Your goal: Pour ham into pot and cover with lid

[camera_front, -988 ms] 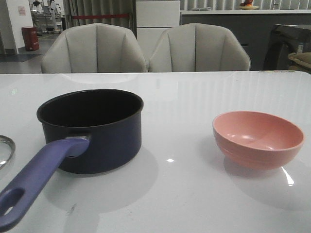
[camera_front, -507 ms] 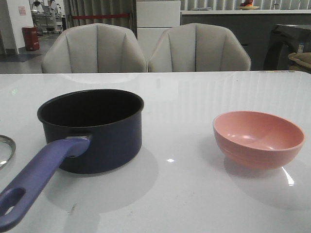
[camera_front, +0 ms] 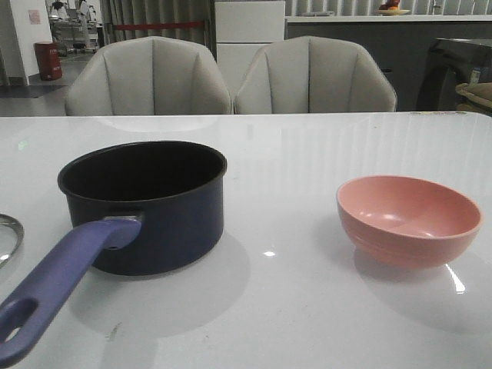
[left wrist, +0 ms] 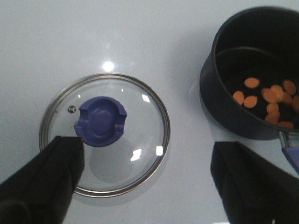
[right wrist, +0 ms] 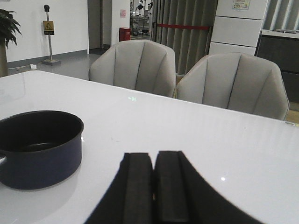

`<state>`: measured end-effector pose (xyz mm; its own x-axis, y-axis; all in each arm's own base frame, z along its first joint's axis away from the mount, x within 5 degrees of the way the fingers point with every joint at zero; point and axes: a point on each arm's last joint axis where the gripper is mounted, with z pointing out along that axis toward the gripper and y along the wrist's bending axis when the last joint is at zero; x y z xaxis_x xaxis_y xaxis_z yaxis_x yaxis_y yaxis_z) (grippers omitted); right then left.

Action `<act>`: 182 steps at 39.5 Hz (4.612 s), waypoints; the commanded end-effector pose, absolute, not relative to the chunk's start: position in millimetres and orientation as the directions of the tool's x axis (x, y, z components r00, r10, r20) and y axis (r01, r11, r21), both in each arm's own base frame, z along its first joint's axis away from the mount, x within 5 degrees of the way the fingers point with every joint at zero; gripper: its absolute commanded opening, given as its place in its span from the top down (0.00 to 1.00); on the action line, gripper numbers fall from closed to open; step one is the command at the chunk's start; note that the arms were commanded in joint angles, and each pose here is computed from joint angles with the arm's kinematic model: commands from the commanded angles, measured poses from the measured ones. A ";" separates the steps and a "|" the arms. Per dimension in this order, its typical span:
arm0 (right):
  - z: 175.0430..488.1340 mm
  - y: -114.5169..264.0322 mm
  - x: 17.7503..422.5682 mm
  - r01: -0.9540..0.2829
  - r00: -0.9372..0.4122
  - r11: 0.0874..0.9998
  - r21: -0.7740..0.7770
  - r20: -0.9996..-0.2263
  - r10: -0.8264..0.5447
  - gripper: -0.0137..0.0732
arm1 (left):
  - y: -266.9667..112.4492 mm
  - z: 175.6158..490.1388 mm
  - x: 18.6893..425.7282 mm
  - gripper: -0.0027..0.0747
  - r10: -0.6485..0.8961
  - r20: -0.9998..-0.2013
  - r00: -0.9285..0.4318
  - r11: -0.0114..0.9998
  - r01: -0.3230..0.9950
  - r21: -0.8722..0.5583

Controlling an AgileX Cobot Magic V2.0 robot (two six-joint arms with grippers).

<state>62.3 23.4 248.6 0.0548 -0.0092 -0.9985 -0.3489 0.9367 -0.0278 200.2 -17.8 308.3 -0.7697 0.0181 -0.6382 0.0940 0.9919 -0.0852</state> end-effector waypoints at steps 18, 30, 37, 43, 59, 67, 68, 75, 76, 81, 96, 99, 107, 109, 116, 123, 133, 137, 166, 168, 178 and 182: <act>264.3 21.9 62.2 -0.330 0.150 0.943 -0.041 -0.989 0.009 0.69 | -7.9 284.3 279.5 0.19 -0.050 -0.454 -0.890 0.991 0.013 -0.135; 264.3 21.9 62.2 -0.330 0.150 0.943 -0.041 -0.989 0.009 0.69 | 5.3 258.8 303.9 0.07 -0.046 -0.302 -0.952 0.991 -0.004 -0.135; 264.3 21.9 62.2 -0.330 0.150 0.943 -0.041 -0.989 0.009 0.69 | 6.6 251.6 321.7 0.07 -0.034 -0.279 -0.960 0.991 0.003 -0.131; 264.3 21.9 62.2 -0.330 0.150 0.943 -0.041 -0.989 0.009 0.69 | 7.0 242.3 331.9 0.07 -0.018 -0.223 -0.975 0.991 0.012 -0.134; 264.3 21.9 62.2 -0.330 0.150 0.943 -0.041 -0.989 0.009 0.69 | 8.7 211.5 342.4 0.07 -0.005 -0.104 -0.995 0.992 0.009 -0.129; 264.3 21.9 62.2 -0.330 0.150 0.943 -0.041 -0.989 0.009 0.69 | 9.5 206.9 344.9 0.07 -0.003 -0.105 -0.994 0.993 0.010 -0.121; 264.3 21.9 62.2 -0.330 0.150 0.943 -0.041 -0.989 0.009 0.69 | 9.5 206.6 345.0 0.07 -0.003 -0.105 -0.994 0.993 0.010 -0.121; 264.3 21.9 62.2 -0.330 0.150 0.943 -0.041 -0.989 0.009 0.69 | 11.1 202.7 346.0 0.08 0.007 -0.097 -0.995 0.994 0.017 -0.104; 264.3 21.9 62.2 -0.330 0.150 0.943 -0.041 -0.989 0.009 0.69 | 11.1 201.6 346.1 0.09 0.007 -0.092 -0.996 0.994 0.017 -0.105; 264.3 21.9 62.2 -0.330 0.150 0.943 -0.041 -0.989 0.009 0.69 | 11.2 197.9 346.9 0.14 0.008 -0.081 -0.997 0.994 0.016 -0.104; 264.3 21.9 62.2 -0.330 0.150 0.943 -0.041 -0.989 0.009 0.69 | 11.6 194.8 348.5 0.34 0.008 -0.082 -0.997 0.995 0.016 -0.102; 264.3 21.9 62.2 -0.330 0.150 0.943 -0.041 -0.989 0.009 0.69 | 11.6 194.8 348.5 0.45 0.008 -0.082 -0.997 0.995 0.016 -0.102; 264.3 21.9 62.2 -0.330 0.150 0.943 -0.041 -0.989 0.009 0.69 | 11.6 194.8 348.5 0.69 0.008 -0.082 -0.997 0.995 0.016 -0.102; 264.3 21.9 62.2 -0.330 0.150 0.943 -0.041 -0.989 0.009 0.69 | 11.6 194.8 348.5 0.74 0.008 -0.082 -0.997 0.995 0.016 -0.102; 264.3 21.9 62.2 -0.330 0.150 0.943 -0.041 -0.989 0.009 0.69 | 11.6 194.8 348.5 0.81 0.008 -0.082 -0.997 0.995 0.016 -0.102; 264.3 21.9 62.2 -0.330 0.150 0.943 -0.041 -0.989 0.009 0.69 | 11.6 195.8 349.1 0.82 0.008 -0.085 -0.996 0.995 0.017 -0.102; 264.3 21.9 62.2 -0.330 0.150 0.943 -0.041 -0.989 0.009 0.69 | 11.8 217.5 354.2 0.82 0.011 -0.142 -0.990 0.995 0.025 -0.098; 264.3 21.9 62.2 -0.330 0.150 0.943 -0.041 -0.989 0.009 0.69 | 11.9 229.8 355.7 0.82 0.011 -0.183 -0.983 0.995 0.029 -0.094; 264.3 21.9 62.2 -0.330 0.150 0.943 -0.041 -0.989 0.009 0.69 | -33.4 327.2 362.9 0.82 0.182 -0.305 -0.935 0.978 0.203 -0.037; 264.3 21.9 62.2 -0.330 0.150 0.943 -0.041 -0.989 0.009 0.69 | -43.0 331.5 362.4 0.82 0.223 -0.305 -0.926 0.972 0.237 -0.007; 264.3 21.9 62.2 -0.330 0.150 0.943 -0.041 -0.989 0.009 0.69 | -89.9 351.7 358.2 0.82 0.349 -0.359 -0.866 0.931 0.363 0.028; 264.3 21.9 62.2 -0.330 0.150 0.943 -0.041 -0.989 0.009 0.69 | -105.8 356.6 355.9 0.82 0.384 -0.376 -0.843 0.915 0.402 0.031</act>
<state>62.3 23.4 248.6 0.0548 -0.0092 -0.9985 -0.3489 0.9367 -0.0278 370.9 -97.0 324.4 -0.8747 0.3619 -0.3223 0.3760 0.9264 0.0199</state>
